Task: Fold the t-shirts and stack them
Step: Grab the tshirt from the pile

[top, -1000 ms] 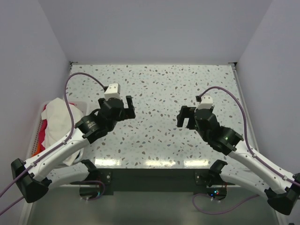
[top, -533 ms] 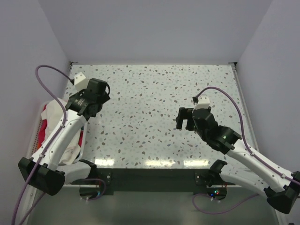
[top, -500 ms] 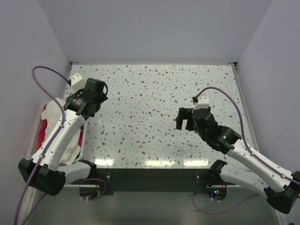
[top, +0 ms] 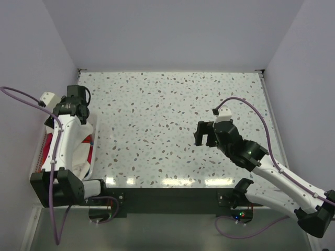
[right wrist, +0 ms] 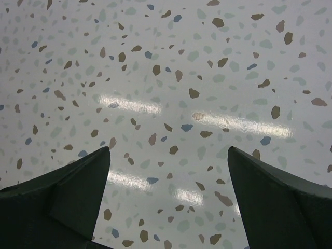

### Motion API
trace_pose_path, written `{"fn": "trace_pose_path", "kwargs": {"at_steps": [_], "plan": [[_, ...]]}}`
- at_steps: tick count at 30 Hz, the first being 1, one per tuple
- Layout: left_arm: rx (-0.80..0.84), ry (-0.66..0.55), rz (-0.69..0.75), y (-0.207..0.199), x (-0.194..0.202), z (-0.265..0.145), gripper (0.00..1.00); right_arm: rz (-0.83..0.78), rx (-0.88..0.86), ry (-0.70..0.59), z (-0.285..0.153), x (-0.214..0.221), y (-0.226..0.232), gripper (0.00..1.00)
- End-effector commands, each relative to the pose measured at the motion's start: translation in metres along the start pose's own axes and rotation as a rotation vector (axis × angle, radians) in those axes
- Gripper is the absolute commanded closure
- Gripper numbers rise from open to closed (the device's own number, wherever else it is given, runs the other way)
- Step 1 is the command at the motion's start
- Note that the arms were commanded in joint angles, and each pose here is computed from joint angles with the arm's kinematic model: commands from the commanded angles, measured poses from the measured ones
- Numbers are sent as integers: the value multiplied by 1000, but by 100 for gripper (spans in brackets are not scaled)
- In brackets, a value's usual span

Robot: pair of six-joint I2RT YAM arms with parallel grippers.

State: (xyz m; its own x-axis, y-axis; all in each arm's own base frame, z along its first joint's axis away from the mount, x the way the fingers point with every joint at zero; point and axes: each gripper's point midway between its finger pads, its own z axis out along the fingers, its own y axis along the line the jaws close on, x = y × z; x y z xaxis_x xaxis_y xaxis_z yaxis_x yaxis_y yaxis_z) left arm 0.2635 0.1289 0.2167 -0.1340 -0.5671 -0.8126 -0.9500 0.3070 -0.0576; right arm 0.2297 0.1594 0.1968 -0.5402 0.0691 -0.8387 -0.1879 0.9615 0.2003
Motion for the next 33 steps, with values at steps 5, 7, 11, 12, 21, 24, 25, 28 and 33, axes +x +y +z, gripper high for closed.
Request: {"fn": "trace_pose_path", "kwargs": {"at_steps": [5,7,11,12,21,24,25,28,33], "plan": [[-151,77,-40,15,38,62,15,-26,-10,32,2,7,2,1],[-175,114,-26,19,52,74,20,-27,-18,36,1,8,3,1],[-172,145,-22,19,57,79,41,-29,-23,38,1,8,4,1],[-161,139,-26,17,53,78,54,-30,-23,37,1,7,4,1],[110,8,-64,-8,-25,26,100,-42,-38,58,4,8,10,1],[236,-31,-64,-19,-49,2,100,-42,-45,58,5,5,13,1],[311,-40,-75,-26,-59,-13,100,-41,-51,53,4,2,15,1],[482,-84,-76,-41,-86,-48,100,-37,-67,52,3,-3,20,1],[725,-131,-68,-63,-123,-109,100,-28,-100,25,-3,-18,29,2]]}}
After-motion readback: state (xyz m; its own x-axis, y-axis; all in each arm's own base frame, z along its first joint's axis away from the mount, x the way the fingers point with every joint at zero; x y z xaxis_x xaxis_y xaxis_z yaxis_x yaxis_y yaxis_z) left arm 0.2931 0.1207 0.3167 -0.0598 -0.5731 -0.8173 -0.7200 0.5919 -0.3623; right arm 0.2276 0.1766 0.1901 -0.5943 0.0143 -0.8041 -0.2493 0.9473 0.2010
